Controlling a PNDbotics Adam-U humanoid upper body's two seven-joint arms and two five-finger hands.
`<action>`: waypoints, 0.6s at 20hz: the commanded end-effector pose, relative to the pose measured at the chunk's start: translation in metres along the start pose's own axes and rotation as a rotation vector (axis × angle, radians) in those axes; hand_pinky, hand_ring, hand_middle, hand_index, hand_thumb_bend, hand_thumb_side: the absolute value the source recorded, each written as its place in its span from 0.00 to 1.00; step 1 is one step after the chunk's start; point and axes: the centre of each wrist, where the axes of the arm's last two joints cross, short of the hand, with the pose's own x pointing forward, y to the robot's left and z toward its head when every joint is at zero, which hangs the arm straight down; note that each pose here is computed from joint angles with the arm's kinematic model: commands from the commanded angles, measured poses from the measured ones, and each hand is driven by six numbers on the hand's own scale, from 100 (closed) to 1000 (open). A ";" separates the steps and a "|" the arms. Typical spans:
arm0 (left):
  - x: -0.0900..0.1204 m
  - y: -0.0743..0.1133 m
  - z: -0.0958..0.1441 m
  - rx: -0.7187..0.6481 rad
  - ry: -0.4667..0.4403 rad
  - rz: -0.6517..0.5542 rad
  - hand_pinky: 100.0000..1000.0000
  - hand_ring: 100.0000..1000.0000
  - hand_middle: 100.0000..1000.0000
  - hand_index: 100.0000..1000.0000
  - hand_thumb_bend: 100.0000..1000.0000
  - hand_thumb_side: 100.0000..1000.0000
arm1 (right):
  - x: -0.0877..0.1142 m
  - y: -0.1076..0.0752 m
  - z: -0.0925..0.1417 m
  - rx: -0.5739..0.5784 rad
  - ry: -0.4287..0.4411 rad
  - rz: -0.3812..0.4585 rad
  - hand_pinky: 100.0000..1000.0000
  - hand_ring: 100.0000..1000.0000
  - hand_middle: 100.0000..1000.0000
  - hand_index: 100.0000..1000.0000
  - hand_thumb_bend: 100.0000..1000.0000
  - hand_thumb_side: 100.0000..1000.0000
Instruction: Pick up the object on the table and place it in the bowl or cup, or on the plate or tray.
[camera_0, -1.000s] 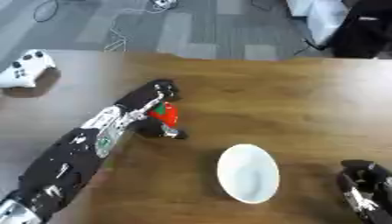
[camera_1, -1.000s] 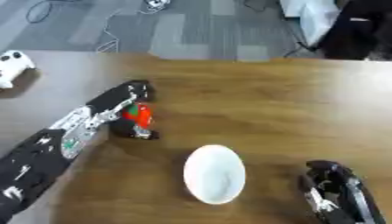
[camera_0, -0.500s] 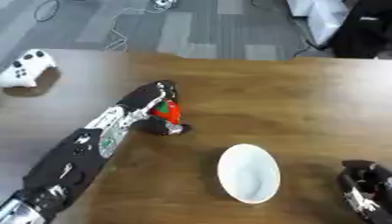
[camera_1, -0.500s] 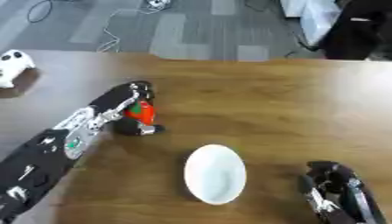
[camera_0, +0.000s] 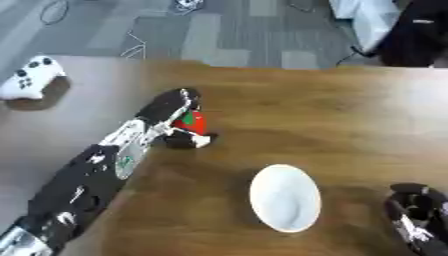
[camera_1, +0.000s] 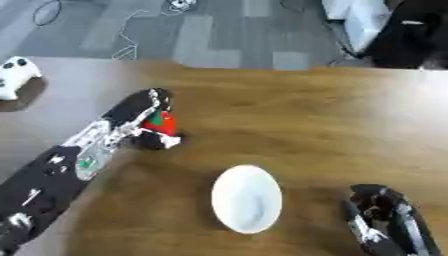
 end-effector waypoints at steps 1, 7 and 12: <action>-0.002 0.018 -0.002 0.000 -0.023 -0.056 0.57 0.85 0.30 0.28 0.38 0.00 | 0.001 -0.006 0.002 -0.003 -0.001 0.021 0.06 0.35 0.46 0.66 0.42 0.34; 0.016 0.049 -0.009 -0.005 -0.107 -0.048 0.57 0.86 0.31 0.29 0.41 0.00 | -0.006 -0.006 0.011 0.001 0.031 0.033 0.06 0.35 0.46 0.66 0.42 0.35; 0.038 0.080 -0.008 -0.016 -0.191 0.025 0.59 0.86 0.30 0.31 0.45 0.00 | -0.014 -0.016 0.021 -0.024 0.076 0.084 0.05 0.35 0.46 0.66 0.34 0.44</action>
